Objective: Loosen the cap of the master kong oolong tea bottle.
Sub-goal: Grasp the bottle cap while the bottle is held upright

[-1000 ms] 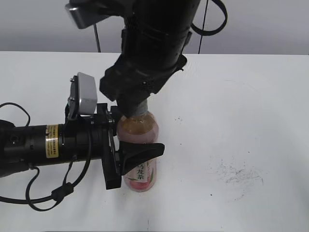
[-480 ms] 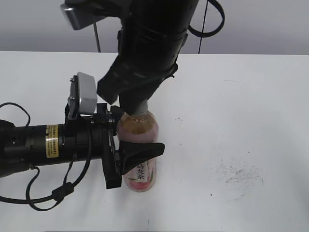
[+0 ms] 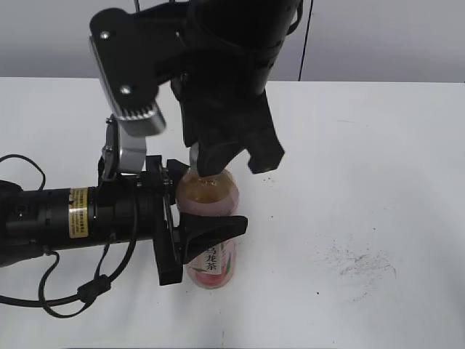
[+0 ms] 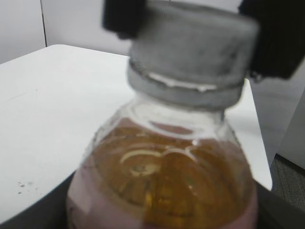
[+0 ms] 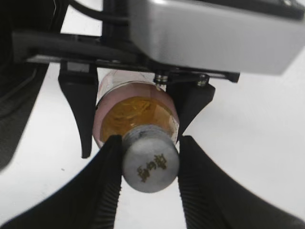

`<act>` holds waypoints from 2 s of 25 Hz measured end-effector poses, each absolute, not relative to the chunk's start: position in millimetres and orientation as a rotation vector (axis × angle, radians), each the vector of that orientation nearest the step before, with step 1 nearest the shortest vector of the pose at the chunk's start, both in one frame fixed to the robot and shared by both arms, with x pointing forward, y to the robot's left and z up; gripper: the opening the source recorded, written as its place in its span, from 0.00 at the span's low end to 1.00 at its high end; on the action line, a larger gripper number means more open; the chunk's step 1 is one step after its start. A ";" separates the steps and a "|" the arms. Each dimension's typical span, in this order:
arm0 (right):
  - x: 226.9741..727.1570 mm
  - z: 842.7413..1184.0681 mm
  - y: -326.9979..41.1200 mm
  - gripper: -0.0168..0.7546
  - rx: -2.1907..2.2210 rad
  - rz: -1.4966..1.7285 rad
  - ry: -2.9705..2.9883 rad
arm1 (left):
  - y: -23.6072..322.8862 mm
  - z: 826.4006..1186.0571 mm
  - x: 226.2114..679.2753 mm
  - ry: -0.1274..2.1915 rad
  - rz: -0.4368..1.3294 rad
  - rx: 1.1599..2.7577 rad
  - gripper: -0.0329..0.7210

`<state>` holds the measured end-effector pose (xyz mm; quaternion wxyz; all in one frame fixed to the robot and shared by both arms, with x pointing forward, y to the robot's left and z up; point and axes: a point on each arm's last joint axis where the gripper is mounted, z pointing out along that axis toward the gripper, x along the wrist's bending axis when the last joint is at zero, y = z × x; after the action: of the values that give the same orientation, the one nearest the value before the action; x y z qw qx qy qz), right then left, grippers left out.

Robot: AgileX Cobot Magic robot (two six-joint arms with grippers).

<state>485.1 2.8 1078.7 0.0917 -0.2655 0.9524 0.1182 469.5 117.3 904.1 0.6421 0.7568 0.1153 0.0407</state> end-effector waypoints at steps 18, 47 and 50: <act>482.9 1080.1 3.4 0.37 -2.089 0.204 1.951 | 117.3 904.2 469.3 0.259 0.093 1.724 0.63; 487.7 1079.4 -0.2 0.56 1.075 0.446 2.872 | 117.3 904.2 469.5 0.263 0.093 1.724 0.63; 487.1 1079.5 0.3 0.47 1.077 0.452 2.879 | 117.3 904.2 469.5 0.263 0.093 1.724 0.63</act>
<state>487.1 0.3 1079.5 0.0175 0.3466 0.9265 0.1453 469.5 117.3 904.2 0.6425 0.7564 0.1156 0.0407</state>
